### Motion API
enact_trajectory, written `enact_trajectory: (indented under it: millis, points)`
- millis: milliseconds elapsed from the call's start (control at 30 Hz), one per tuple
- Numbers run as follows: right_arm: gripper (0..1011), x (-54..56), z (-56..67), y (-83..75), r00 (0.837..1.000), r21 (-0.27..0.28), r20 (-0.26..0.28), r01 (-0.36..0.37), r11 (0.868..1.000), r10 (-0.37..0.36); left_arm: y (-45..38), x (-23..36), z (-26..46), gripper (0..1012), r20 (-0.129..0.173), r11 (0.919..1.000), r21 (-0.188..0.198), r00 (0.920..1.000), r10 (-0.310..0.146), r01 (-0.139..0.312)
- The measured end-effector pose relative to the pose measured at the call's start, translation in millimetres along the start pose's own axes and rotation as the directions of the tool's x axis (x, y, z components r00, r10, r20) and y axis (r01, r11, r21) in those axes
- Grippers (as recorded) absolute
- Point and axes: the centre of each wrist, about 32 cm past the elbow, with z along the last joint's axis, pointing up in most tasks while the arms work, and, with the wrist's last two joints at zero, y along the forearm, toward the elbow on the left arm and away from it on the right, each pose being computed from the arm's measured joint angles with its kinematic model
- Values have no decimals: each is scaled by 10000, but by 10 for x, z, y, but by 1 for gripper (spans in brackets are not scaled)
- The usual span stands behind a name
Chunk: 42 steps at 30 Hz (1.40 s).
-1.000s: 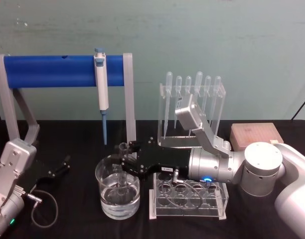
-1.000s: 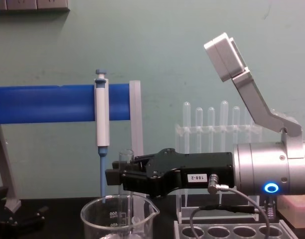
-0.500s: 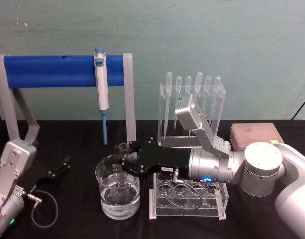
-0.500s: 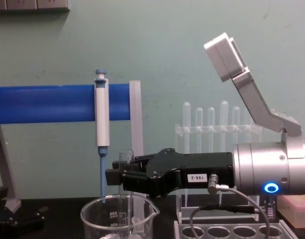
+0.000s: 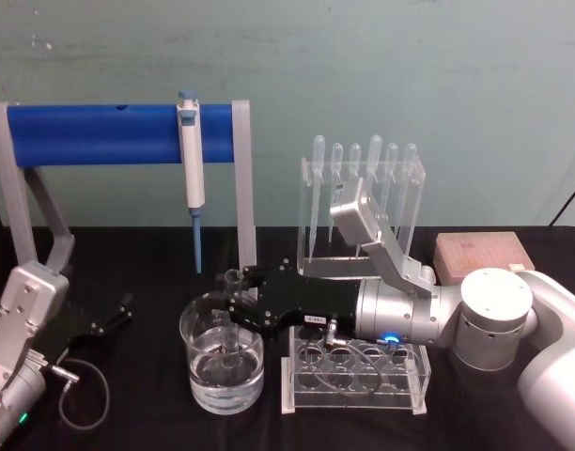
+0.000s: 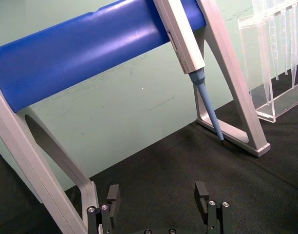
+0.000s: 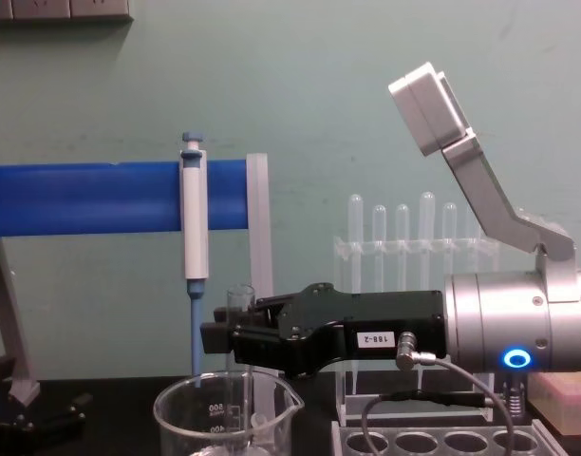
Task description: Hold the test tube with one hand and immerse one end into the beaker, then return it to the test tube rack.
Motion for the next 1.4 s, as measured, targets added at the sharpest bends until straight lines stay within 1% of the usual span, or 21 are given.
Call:
enact_trajectory:
  millis: [1400]
  points:
    - [228,0,0,0,10000,0,-1,0,10000,0,0,0,0,1000,0,10000,-1,10000,0,0]
